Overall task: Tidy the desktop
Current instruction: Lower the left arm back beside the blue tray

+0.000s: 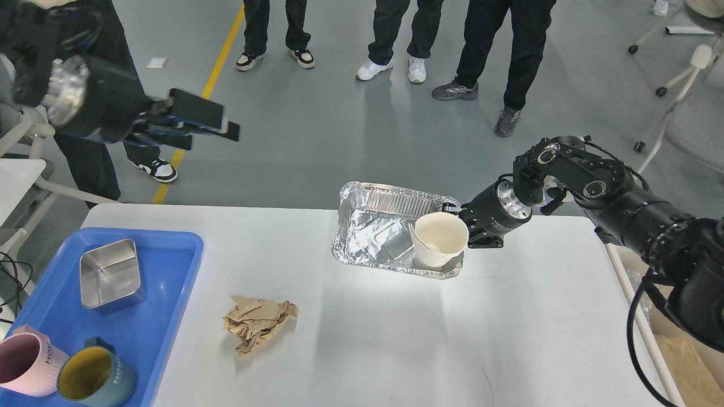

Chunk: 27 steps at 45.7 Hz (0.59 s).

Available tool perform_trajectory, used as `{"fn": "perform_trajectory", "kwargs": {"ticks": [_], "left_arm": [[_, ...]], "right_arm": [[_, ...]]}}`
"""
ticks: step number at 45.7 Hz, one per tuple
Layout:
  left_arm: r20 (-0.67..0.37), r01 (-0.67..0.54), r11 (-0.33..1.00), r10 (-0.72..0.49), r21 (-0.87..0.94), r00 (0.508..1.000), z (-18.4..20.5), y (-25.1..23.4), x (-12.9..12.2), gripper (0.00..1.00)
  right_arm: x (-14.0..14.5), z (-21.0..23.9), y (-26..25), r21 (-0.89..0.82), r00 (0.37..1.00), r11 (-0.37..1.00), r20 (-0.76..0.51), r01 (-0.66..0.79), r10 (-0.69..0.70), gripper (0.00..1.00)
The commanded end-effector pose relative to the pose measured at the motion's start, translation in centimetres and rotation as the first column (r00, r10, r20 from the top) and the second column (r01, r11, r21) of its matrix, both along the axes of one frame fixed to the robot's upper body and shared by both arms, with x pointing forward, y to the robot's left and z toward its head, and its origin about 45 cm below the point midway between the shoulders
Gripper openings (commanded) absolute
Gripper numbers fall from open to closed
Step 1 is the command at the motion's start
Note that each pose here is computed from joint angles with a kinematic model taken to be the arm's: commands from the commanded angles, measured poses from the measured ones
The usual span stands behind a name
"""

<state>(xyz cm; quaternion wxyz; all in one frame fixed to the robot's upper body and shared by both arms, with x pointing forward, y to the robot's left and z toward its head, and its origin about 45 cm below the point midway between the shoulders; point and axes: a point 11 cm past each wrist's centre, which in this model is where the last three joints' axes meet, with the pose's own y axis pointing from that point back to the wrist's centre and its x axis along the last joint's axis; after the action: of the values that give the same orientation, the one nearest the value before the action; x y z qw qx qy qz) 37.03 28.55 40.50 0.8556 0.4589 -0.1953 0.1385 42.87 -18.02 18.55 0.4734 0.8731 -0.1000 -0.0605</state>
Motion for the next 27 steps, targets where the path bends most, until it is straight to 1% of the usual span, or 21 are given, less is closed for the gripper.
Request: {"fn": "perform_trajectory", "kwargs": {"ticks": [1,5,12,17,27], "left_arm": [[-0.040,-0.111,0.987,0.107,-0.113,0.993,-0.4,6.1,-2.9,0.96],[-0.063,-0.159,0.969,0.150,-0.188,0.987,-0.9,8.4,-4.2,0.96],[-0.070,-0.175,0.945,0.162,-0.278,0.984,-0.8,9.5,-4.9,0.96],[-0.088,-0.200,0.939,0.182,-0.281,0.979,-1.2,10.5,-5.6,0.96],[-0.121,-0.274,0.936,0.253,-0.219,0.960,-1.4,13.3,-7.5,0.96]], "right_arm": [[-0.1,-0.2,0.0,0.001,1.000,1.000,-0.004,0.000,0.000,0.00],[-0.3,-0.3,0.1,0.004,1.000,1.000,-0.008,-0.005,0.005,0.00],[-0.7,-1.0,-0.1,0.001,1.000,1.000,-0.023,-0.004,0.004,0.00],[-0.7,-1.0,-0.2,0.001,1.000,1.000,-0.022,-0.002,0.002,0.00],[-0.9,-1.2,-0.3,0.001,1.000,1.000,-0.028,-0.001,0.001,0.00]]}}
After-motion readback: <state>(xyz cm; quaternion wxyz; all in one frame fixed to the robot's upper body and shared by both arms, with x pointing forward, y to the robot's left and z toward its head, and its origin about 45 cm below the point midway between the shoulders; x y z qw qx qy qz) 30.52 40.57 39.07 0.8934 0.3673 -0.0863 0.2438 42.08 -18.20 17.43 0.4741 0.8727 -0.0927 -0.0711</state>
